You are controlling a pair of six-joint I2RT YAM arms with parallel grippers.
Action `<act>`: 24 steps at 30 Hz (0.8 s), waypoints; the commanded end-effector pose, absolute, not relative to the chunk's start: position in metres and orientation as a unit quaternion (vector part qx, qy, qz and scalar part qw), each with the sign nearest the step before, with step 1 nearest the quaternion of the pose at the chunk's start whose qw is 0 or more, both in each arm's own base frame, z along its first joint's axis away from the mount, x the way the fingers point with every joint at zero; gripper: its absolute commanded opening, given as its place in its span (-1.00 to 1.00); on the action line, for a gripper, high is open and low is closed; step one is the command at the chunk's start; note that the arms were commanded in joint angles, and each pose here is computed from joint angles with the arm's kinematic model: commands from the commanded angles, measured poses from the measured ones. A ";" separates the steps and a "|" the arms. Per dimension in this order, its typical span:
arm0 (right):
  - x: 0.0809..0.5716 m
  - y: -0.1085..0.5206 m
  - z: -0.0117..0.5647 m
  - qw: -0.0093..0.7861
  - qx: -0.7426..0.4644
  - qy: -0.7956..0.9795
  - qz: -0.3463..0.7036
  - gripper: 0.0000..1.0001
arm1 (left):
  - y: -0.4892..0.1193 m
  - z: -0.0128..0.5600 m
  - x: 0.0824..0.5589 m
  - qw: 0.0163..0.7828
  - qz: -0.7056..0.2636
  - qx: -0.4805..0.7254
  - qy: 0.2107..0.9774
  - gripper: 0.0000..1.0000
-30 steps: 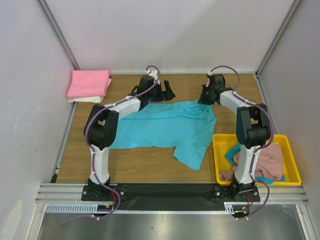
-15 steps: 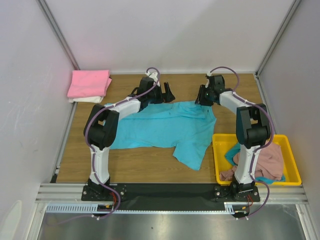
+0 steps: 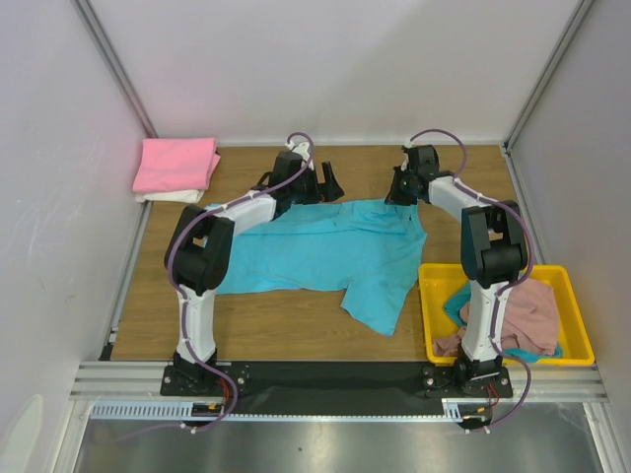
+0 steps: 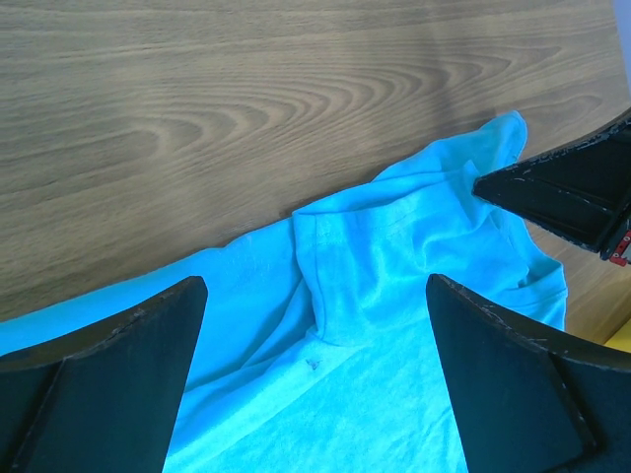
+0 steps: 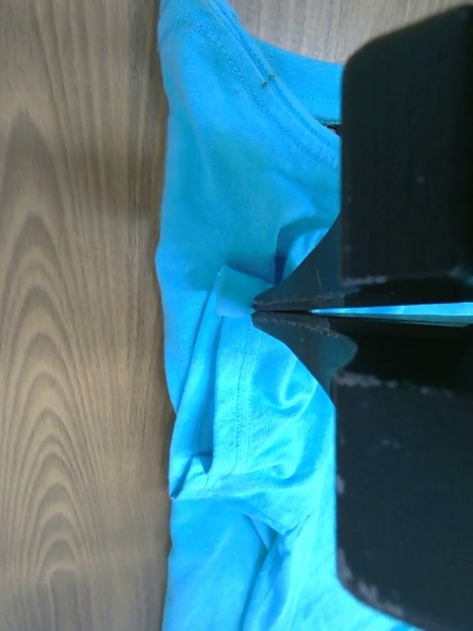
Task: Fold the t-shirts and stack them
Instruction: Fold the tshirt
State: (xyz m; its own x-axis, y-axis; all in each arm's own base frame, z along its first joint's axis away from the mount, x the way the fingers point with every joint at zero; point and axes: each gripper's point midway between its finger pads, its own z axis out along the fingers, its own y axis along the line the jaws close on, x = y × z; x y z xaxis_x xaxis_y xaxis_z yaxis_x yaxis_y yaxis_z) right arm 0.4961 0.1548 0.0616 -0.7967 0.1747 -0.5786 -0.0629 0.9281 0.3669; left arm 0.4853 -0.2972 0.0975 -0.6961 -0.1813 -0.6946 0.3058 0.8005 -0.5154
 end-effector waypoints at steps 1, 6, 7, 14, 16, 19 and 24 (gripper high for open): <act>0.506 0.159 0.080 0.340 0.026 0.922 0.184 -1.00 | -0.295 0.115 0.489 0.404 -0.322 0.044 0.855 1.00; 0.500 0.159 0.093 0.345 0.016 0.921 0.181 -1.00 | -0.294 0.116 0.490 0.404 -0.323 0.042 0.855 0.99; 0.499 0.159 0.096 0.348 0.012 0.919 0.183 -1.00 | -0.293 0.115 0.490 0.404 -0.322 0.041 0.855 1.00; 0.473 0.167 0.114 0.350 -0.012 0.912 0.214 -1.00 | -0.288 0.103 0.492 0.388 -0.315 0.021 0.866 0.99; 0.461 0.170 0.111 0.344 -0.018 0.911 0.228 -1.00 | -0.288 0.103 0.492 0.385 -0.319 0.017 0.866 0.99; 0.444 0.176 0.113 0.340 -0.028 0.906 0.251 -1.00 | -0.291 0.107 0.491 0.386 -0.328 0.016 0.862 0.99; 0.417 0.179 0.109 0.319 -0.039 0.908 0.269 -1.00 | -0.292 0.109 0.490 0.386 -0.334 0.014 0.860 0.99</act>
